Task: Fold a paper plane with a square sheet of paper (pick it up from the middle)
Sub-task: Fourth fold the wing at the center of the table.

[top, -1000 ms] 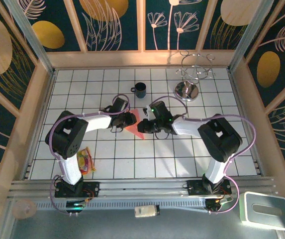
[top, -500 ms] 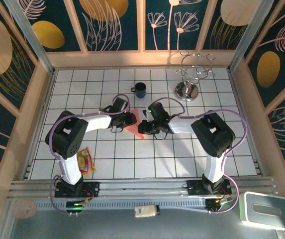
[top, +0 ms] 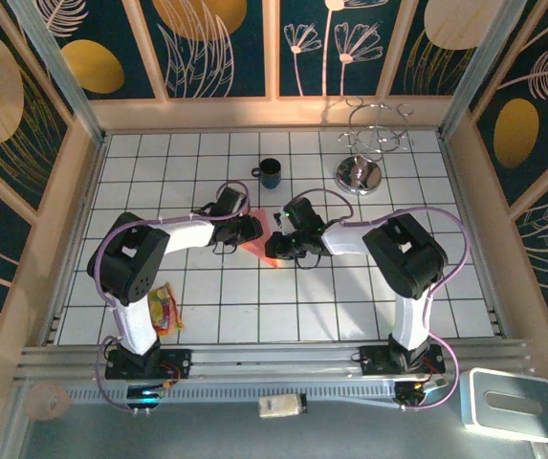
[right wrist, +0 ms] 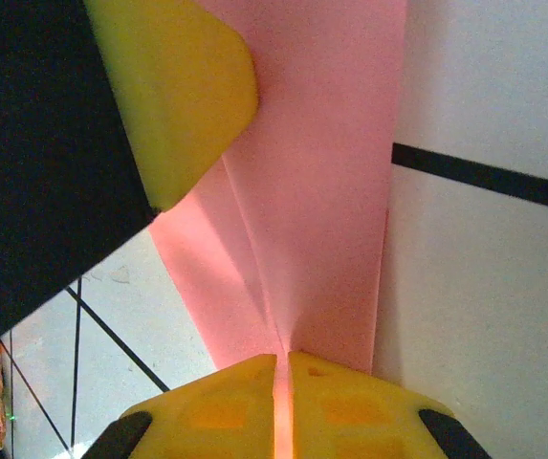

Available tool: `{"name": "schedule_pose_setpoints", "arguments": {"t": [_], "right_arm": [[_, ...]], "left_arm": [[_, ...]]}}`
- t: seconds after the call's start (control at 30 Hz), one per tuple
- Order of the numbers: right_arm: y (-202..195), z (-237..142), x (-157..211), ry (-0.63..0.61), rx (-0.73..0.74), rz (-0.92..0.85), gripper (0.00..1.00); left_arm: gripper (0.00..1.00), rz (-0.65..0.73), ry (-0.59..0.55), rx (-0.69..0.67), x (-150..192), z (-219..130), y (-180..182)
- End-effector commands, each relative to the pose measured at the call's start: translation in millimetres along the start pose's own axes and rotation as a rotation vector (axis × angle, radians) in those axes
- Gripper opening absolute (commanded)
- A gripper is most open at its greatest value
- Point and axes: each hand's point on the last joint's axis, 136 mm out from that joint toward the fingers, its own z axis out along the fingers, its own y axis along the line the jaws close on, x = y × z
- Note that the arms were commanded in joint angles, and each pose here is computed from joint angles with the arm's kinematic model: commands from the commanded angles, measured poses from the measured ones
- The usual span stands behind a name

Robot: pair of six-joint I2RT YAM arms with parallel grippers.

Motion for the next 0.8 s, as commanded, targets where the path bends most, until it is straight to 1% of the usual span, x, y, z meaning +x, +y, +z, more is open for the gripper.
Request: {"name": "schedule_pose_setpoints", "arguments": {"t": [0.0, 0.1, 0.2, 0.23, 0.37, 0.43, 0.5, 0.57, 0.63, 0.77], "right_arm": [[-7, 5, 0, 0.021, 0.027, -0.012, 0.12], [-15, 7, 6, 0.042, 0.051, -0.006, 0.12], [-27, 8, 17, 0.077, 0.096, 0.006, 0.12], [-30, 8, 19, 0.085, 0.108, 0.007, 0.12], [-38, 5, 31, 0.12, 0.14, 0.008, 0.12], [-40, 4, 35, 0.132, 0.147, 0.007, 0.12], [-39, 2, 36, 0.138, 0.147, 0.004, 0.12], [-38, 1, 36, 0.139, 0.145, -0.001, 0.12], [-37, 1, 34, 0.137, 0.145, 0.001, 0.12], [-36, 3, 33, 0.139, 0.139, 0.006, 0.11]], "left_arm": [[0.38, -0.045, 0.231, -0.336, 75, 20, 105], [0.38, -0.039, 0.219, -0.32, 69, 16, 97], [0.38, -0.008, 0.171, -0.292, 48, 4, 78], [0.38, 0.011, 0.127, -0.264, 30, -3, 59], [0.44, 0.086, -0.025, -0.193, -27, -39, 8], [0.45, 0.108, -0.099, -0.178, -51, -59, -11], [0.45, 0.12, -0.156, -0.156, -66, -75, -23], [0.44, 0.123, -0.19, -0.093, -71, -85, -35], [0.41, 0.129, -0.206, 0.022, -66, -93, -50], [0.32, 0.109, -0.156, 0.23, -44, -86, -67]]}}
